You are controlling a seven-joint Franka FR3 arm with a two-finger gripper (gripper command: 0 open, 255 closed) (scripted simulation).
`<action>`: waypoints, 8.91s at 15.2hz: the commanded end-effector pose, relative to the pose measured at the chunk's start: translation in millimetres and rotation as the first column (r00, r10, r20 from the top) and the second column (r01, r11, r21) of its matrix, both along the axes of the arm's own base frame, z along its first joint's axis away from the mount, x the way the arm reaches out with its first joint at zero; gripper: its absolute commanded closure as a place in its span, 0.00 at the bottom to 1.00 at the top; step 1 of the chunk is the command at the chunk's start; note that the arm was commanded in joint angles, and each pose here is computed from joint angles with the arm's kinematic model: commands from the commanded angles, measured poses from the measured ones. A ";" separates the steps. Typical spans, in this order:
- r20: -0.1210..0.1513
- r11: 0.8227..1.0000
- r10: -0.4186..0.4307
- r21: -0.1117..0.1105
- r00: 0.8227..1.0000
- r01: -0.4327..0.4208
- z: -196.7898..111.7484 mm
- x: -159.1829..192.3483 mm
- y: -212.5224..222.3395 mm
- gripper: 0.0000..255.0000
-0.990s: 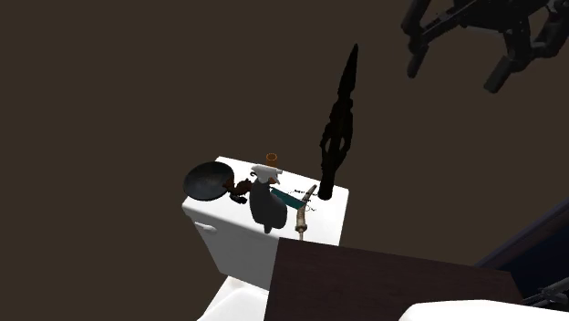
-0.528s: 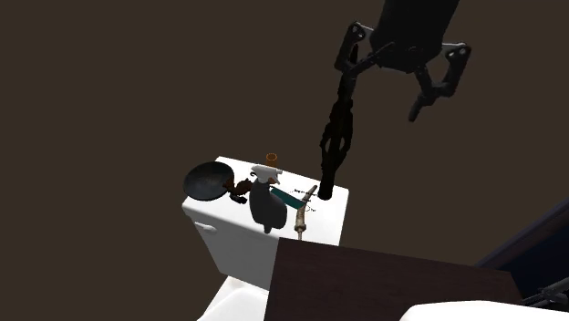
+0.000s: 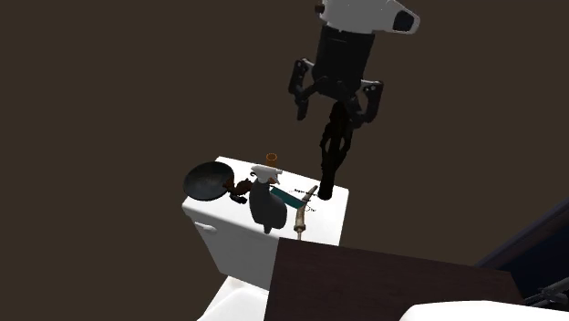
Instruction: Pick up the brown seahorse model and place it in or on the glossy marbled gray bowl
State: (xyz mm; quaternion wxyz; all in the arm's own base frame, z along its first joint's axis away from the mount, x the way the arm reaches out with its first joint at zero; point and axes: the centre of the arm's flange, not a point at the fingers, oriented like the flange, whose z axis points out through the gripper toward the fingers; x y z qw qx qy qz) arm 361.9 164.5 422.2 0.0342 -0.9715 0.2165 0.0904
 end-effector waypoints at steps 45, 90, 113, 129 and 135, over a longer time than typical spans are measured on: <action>-0.140 0.778 -0.628 -0.116 0.766 0.617 -321.4 188.1 185.3 1.00; -0.119 0.896 -0.437 -0.148 0.892 0.419 -371.6 151.5 211.5 1.00; -0.119 0.896 -0.437 -0.148 0.892 0.419 -276.9 147.1 263.9 1.00; -0.119 0.896 -0.437 -0.148 0.892 0.419 -340.2 141.5 330.8 1.00; -0.119 0.896 -0.437 -0.148 0.892 0.419 -342.8 141.5 330.8 1.00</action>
